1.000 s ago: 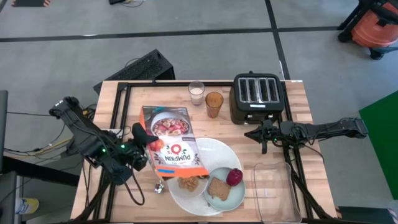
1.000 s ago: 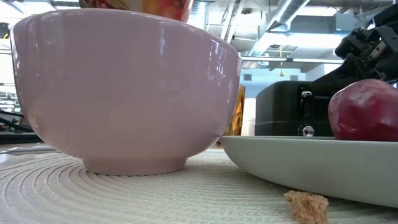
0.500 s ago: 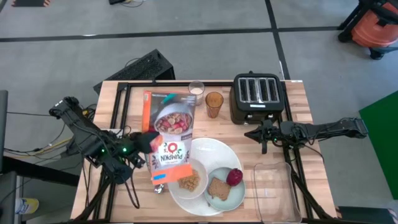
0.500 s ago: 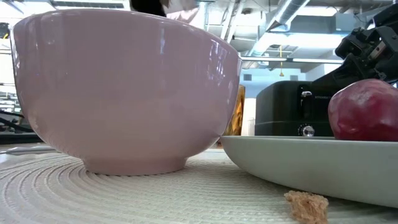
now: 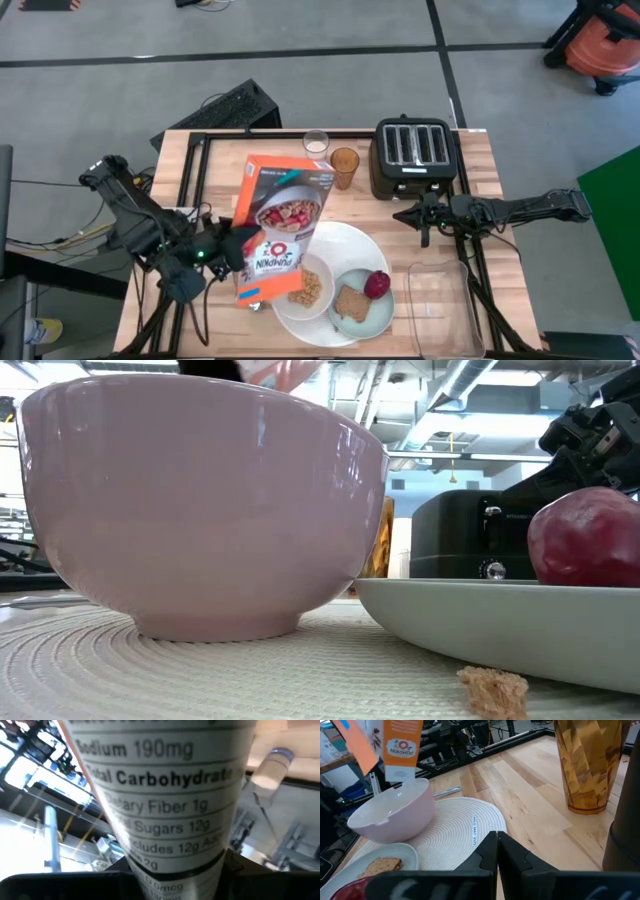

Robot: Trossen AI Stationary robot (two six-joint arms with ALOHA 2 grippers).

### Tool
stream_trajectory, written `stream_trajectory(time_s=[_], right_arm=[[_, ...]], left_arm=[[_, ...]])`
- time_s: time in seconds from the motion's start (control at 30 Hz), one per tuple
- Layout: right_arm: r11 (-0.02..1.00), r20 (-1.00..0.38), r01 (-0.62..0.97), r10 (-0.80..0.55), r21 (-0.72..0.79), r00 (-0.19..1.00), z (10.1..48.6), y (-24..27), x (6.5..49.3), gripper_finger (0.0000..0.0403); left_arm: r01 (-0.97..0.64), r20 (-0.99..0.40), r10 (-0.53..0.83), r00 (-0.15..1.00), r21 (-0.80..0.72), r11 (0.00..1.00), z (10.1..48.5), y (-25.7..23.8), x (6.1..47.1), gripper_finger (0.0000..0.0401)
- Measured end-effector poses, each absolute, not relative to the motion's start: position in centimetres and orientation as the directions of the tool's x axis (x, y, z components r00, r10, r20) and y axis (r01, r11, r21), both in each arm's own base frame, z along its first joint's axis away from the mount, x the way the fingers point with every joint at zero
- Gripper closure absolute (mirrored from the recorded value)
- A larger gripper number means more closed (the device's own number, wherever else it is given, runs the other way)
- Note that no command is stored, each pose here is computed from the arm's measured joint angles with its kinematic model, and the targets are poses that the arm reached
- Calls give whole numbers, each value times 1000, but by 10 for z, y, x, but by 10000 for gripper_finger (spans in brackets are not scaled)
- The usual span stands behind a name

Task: Arrange a breakfast setting
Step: Pour the cereal into the white bowl

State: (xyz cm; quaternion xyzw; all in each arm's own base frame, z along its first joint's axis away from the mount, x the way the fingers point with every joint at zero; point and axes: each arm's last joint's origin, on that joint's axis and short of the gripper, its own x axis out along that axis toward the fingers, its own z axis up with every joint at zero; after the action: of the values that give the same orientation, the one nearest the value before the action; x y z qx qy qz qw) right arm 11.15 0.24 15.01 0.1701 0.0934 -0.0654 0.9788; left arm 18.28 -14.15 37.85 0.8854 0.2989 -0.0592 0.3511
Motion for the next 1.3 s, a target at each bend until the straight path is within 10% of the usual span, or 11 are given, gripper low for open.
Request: stream_trajectory(time_s=[1.3], right_arm=[[934,-205,159,-96,320,974,150,2,111,372]], left_arm=[[567,-351,464,814,655,-499,378,-138,199,299]])
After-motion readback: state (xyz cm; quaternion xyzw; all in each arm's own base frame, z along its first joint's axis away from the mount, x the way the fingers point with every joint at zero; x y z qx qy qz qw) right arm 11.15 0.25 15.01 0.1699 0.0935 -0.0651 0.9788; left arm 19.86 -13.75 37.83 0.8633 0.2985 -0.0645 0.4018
